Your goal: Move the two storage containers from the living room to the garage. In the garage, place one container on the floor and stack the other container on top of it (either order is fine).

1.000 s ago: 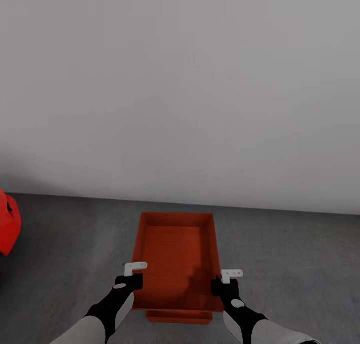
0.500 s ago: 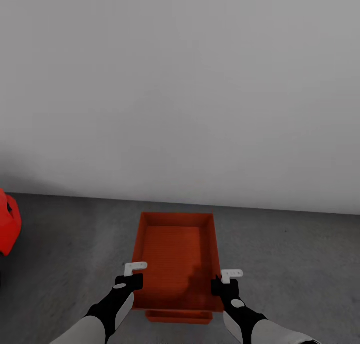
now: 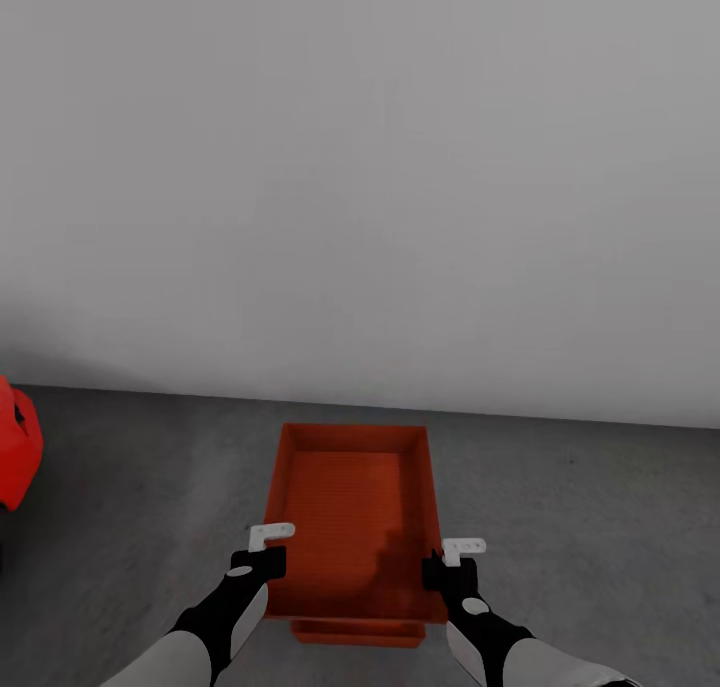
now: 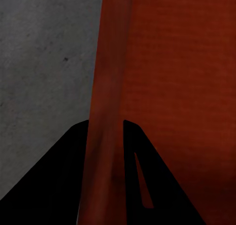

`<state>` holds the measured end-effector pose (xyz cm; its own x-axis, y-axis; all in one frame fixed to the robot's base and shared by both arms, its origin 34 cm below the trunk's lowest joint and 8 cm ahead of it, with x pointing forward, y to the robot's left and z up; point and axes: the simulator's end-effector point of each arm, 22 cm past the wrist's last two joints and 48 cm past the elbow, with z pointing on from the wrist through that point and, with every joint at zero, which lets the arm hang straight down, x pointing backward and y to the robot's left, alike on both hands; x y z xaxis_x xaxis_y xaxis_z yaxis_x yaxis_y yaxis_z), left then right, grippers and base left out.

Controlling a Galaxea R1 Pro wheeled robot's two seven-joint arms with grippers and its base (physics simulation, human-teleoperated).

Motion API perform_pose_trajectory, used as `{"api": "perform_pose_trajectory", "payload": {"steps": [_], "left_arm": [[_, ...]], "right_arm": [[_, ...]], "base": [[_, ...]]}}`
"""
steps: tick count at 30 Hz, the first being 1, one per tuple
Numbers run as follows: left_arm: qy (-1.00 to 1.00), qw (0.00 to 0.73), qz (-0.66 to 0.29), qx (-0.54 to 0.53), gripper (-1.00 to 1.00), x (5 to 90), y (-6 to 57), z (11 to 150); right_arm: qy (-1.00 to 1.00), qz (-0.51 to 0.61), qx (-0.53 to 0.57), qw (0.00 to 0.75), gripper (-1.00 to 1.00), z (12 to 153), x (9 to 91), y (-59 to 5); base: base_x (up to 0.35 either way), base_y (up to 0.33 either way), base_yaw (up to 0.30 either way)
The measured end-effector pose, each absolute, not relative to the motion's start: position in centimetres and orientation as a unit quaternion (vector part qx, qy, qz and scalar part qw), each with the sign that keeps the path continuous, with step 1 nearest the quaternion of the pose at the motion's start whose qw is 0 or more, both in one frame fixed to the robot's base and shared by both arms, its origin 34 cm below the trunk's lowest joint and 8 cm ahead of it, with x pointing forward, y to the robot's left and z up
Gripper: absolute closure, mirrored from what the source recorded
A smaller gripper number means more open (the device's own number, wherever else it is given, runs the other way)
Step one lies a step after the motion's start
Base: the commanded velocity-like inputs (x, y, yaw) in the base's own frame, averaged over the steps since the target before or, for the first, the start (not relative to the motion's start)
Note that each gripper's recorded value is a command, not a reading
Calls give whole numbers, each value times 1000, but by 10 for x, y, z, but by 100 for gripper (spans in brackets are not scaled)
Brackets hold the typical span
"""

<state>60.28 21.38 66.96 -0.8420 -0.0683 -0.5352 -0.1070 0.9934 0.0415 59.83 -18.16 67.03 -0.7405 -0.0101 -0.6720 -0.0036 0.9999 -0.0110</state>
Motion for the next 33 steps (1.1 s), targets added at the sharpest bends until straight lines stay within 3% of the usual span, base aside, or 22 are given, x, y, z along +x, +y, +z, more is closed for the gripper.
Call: {"api": "perform_pose_trajectory", "payload": {"steps": [33], "left_arm": [[965, 257, 36, -45, 100, 589, 214, 649]], "right_arm": [[940, -5, -3, 340, 100, 650, 585, -182]], "base": [[0, 0, 0]]}}
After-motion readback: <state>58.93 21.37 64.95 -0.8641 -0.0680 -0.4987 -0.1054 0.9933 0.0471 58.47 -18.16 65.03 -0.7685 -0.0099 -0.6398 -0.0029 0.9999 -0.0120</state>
